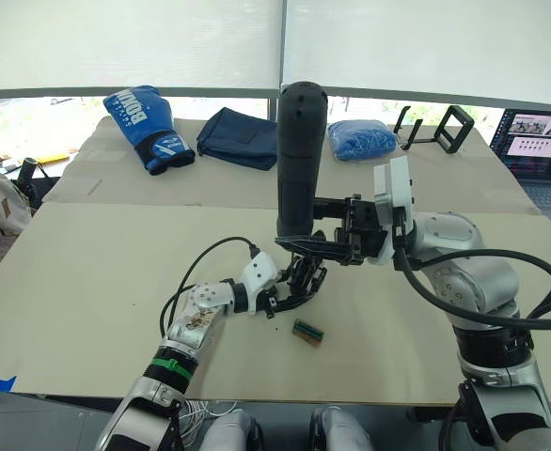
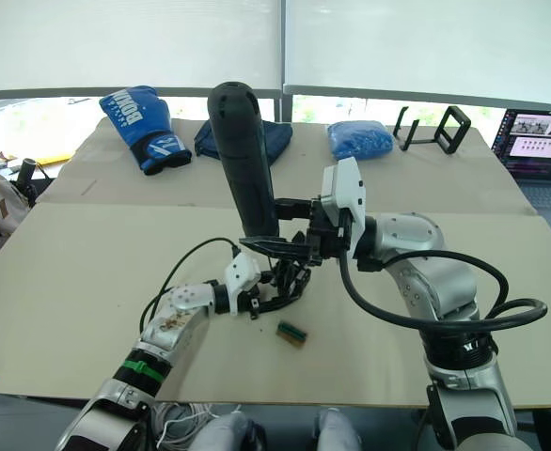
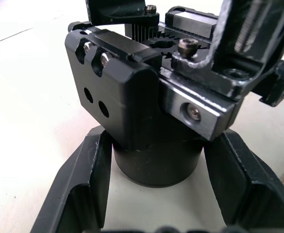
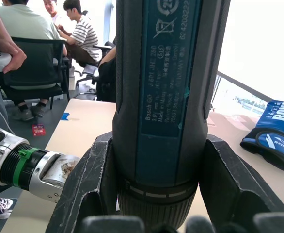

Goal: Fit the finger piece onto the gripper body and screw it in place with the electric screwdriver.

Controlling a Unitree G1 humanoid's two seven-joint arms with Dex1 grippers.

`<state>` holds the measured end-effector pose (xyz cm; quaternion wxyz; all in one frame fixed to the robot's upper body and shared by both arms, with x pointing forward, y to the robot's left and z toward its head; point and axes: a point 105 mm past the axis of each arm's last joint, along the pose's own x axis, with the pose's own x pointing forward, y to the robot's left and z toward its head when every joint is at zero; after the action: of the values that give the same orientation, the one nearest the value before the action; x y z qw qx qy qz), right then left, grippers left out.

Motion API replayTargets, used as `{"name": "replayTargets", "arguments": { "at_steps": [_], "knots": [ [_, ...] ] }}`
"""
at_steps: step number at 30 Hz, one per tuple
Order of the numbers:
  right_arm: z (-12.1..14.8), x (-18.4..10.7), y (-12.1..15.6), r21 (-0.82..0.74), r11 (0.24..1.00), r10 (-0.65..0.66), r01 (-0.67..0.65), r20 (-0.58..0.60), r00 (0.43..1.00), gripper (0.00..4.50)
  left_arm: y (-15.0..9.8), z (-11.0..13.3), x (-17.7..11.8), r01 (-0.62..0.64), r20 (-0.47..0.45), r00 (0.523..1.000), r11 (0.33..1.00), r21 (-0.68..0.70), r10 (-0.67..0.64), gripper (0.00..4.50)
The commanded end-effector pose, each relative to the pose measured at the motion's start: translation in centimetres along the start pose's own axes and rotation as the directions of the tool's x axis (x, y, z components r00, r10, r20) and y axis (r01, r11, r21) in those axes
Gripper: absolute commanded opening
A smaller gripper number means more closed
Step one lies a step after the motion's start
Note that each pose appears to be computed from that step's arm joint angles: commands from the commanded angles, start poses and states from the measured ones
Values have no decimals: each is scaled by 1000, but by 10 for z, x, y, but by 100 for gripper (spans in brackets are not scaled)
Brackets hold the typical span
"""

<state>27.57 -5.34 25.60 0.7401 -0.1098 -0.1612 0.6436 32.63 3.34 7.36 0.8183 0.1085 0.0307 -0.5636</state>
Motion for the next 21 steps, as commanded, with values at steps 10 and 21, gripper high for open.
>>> {"name": "replayTargets", "arguments": {
  "at_steps": [10, 21],
  "knots": [
    [11, 0, -1, -64, 998, -15, 15, 15, 1000, 194, -13, -20, 3, 43, -73, 996, 998, -52, -47, 226],
    [14, 0, 7, -28, 999, 20, -19, 41, 999, 194, -14, -20, 3, 47, -77, 996, 998, -51, -51, 226]
  ]
}}
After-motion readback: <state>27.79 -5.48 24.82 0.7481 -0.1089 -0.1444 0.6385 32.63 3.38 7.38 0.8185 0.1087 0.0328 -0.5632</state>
